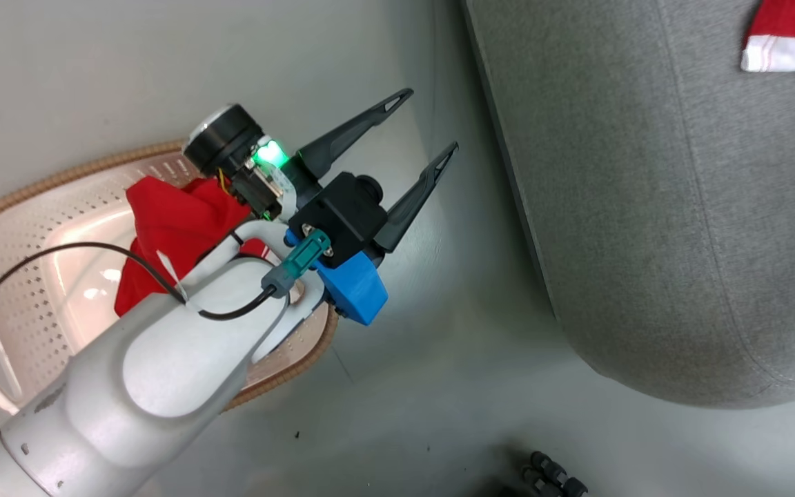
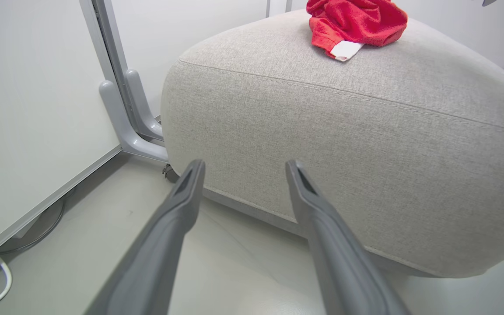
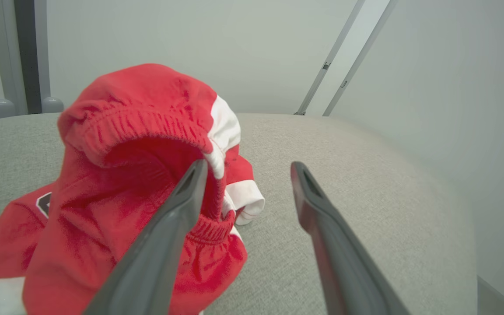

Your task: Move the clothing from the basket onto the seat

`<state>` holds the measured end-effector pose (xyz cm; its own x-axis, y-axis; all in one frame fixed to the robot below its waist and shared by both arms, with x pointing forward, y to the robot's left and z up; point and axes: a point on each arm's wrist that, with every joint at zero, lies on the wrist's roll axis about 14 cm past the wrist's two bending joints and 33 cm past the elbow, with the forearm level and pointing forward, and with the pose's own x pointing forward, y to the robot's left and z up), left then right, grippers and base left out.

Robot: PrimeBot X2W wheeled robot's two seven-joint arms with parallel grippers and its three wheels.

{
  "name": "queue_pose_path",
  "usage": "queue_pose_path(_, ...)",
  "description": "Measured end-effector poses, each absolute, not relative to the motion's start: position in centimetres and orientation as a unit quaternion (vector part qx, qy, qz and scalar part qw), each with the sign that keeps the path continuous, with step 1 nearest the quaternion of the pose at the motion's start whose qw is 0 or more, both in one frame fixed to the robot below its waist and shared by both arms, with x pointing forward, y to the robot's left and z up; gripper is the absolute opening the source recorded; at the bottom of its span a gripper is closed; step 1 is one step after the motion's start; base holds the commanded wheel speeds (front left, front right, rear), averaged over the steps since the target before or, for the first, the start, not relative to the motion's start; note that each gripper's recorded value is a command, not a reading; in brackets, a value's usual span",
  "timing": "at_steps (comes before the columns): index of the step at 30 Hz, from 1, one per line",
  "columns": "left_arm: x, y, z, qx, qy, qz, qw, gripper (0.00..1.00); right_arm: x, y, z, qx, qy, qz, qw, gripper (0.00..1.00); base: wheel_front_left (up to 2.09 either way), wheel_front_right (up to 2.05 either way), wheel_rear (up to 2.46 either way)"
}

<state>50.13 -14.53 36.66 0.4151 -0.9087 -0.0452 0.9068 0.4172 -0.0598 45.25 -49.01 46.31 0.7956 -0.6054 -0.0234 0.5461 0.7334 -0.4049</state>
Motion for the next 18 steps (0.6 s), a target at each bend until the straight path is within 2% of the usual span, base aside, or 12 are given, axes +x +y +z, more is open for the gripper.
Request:
queue_pose_path(7,50.1,-13.6,40.0,-0.027,0.015,-0.508,0.861,1.0,42.9,-46.6,48.7,-0.191,0.048,-0.289,0.937,1.0,0.0,0.0,0.0)
queue_pose_path(18,52.2,-7.0,46.6,-0.04,-0.019,-0.369,0.928,1.0,44.5,-37.1,53.6,-0.16,-0.05,-0.169,0.971,1.0,0.0,0.0,0.0)
